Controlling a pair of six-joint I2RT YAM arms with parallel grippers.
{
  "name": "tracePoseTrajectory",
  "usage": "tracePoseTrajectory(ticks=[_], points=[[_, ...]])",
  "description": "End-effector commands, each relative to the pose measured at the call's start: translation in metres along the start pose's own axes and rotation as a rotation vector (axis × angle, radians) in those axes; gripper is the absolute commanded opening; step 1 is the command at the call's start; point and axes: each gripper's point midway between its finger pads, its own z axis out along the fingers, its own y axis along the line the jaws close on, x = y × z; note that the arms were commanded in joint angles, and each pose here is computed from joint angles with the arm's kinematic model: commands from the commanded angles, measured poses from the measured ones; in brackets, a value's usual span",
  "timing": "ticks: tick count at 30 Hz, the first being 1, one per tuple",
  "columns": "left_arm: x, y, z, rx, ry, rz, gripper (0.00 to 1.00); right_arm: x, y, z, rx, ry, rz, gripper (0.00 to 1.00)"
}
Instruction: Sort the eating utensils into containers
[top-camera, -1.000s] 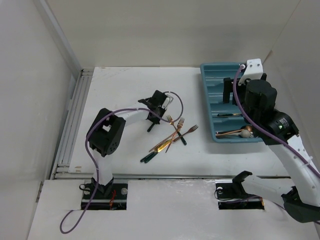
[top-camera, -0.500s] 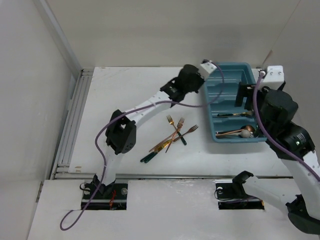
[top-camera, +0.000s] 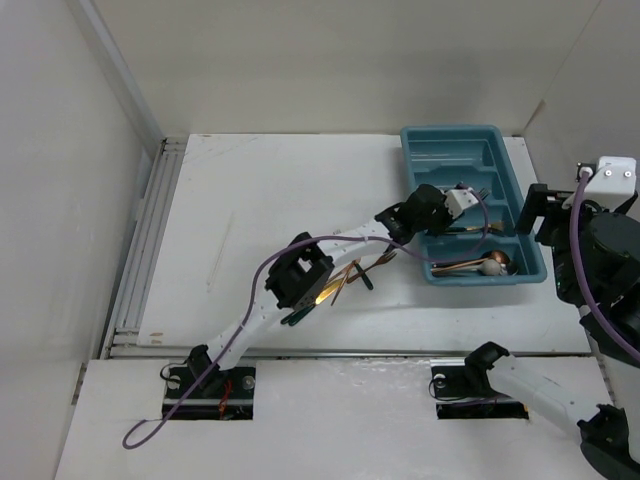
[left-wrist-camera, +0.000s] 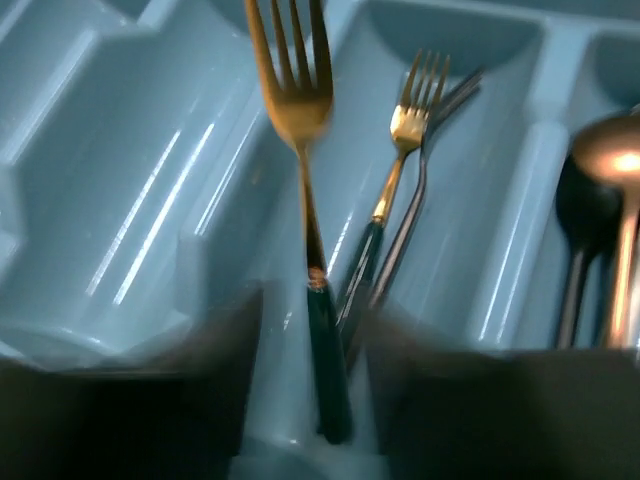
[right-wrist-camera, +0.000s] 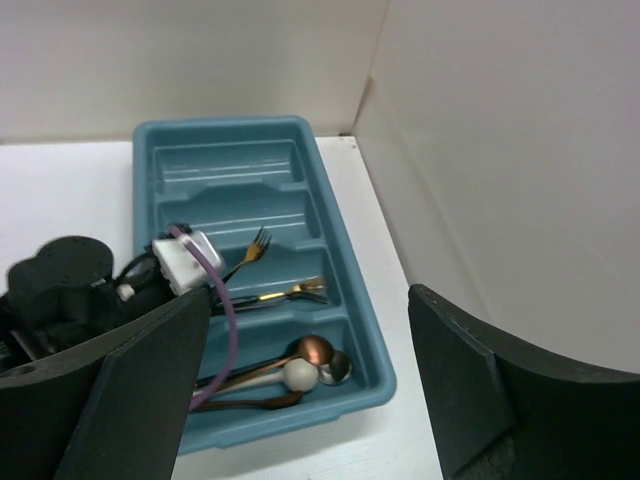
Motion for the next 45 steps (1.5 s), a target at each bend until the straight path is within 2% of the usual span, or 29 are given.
tracePoseTrajectory(ticks=[1, 2, 4, 5, 7, 10, 11, 12, 14, 15, 17, 18, 20, 21, 23, 25, 28, 32, 34, 38, 39, 45], points=[[-0.090, 0.017, -0.016, -0.034, -0.189, 0.018, 0.47, -0.006, -0.016, -0.005, 0.045, -0.003, -0.044, 0.85], [-0.086, 0.017, -0.016, -0.040, -0.172, 0.016, 0.59, -0.005, -0.013, -0.003, 0.045, 0.004, -0.051, 0.85], [-0.108, 0.024, -0.030, -0.064, -0.184, 0.015, 0.69, -0.005, -0.013, -0.003, 0.045, 0.004, -0.051, 0.88], [-0.107, 0.026, -0.035, -0.073, -0.162, 0.026, 0.74, -0.003, -0.009, 0.001, 0.044, 0.010, -0.067, 0.88], [-0.118, 0.045, -0.052, -0.153, -0.158, 0.001, 0.74, -0.005, 0.000, 0.006, 0.018, -0.006, -0.063, 0.90], [-0.124, 0.080, -0.094, -0.282, -0.096, -0.096, 0.77, -0.004, 0.024, 0.020, -0.040, -0.006, -0.092, 0.90], [-0.139, 0.088, -0.117, -0.307, -0.098, -0.134, 0.78, -0.004, 0.031, 0.025, -0.054, -0.012, -0.087, 0.91], [-0.100, 0.091, -0.127, -0.322, 0.023, -0.215, 0.79, -0.004, 0.039, 0.030, -0.066, -0.007, -0.094, 0.91], [-0.068, 0.093, -0.151, -0.344, 0.135, -0.278, 0.81, -0.003, 0.056, 0.038, -0.112, -0.011, -0.095, 0.91], [-0.031, 0.085, -0.176, -0.344, 0.254, -0.301, 0.81, -0.005, 0.062, 0.041, -0.129, -0.015, -0.093, 0.91], [0.008, 0.075, -0.202, -0.329, 0.367, -0.312, 0.73, -0.003, 0.073, 0.043, -0.168, -0.022, -0.080, 0.91], [0.041, 0.067, -0.228, -0.326, 0.450, -0.302, 0.70, 0.000, 0.081, 0.047, -0.182, -0.019, -0.071, 0.91], [0.068, 0.058, -0.252, -0.310, 0.519, -0.286, 0.60, 0.001, 0.091, 0.049, -0.221, -0.013, -0.066, 0.91], [0.077, 0.050, -0.260, -0.281, 0.539, -0.284, 0.50, 0.007, 0.097, 0.053, -0.232, 0.005, -0.081, 0.89], [0.105, 0.036, -0.280, -0.262, 0.602, -0.290, 0.41, 0.012, 0.108, 0.058, -0.251, 0.028, -0.073, 0.88], [0.116, 0.025, -0.285, -0.222, 0.625, -0.303, 0.33, 0.017, 0.114, 0.060, -0.261, 0.048, -0.069, 0.86], [0.110, 0.008, -0.279, -0.121, 0.589, -0.302, 0.32, 0.020, 0.115, 0.059, -0.261, 0.060, -0.045, 0.85], [0.092, -0.012, -0.269, 0.000, 0.503, -0.194, 0.44, 0.027, 0.115, 0.057, -0.270, 0.083, -0.040, 0.85], [0.101, -0.021, -0.265, 0.037, 0.522, -0.185, 0.48, 0.029, 0.110, 0.053, -0.257, 0.091, -0.021, 0.85], [0.105, -0.022, -0.244, 0.078, 0.573, -0.151, 0.50, 0.036, 0.100, 0.049, -0.223, 0.108, -0.026, 0.84], [0.121, -0.025, -0.236, 0.087, 0.618, -0.158, 0.50, 0.037, 0.097, 0.046, -0.223, 0.112, -0.019, 0.84], [0.104, -0.017, -0.203, 0.081, 0.594, -0.146, 0.50, 0.040, 0.085, 0.042, -0.185, 0.127, -0.035, 0.84]])
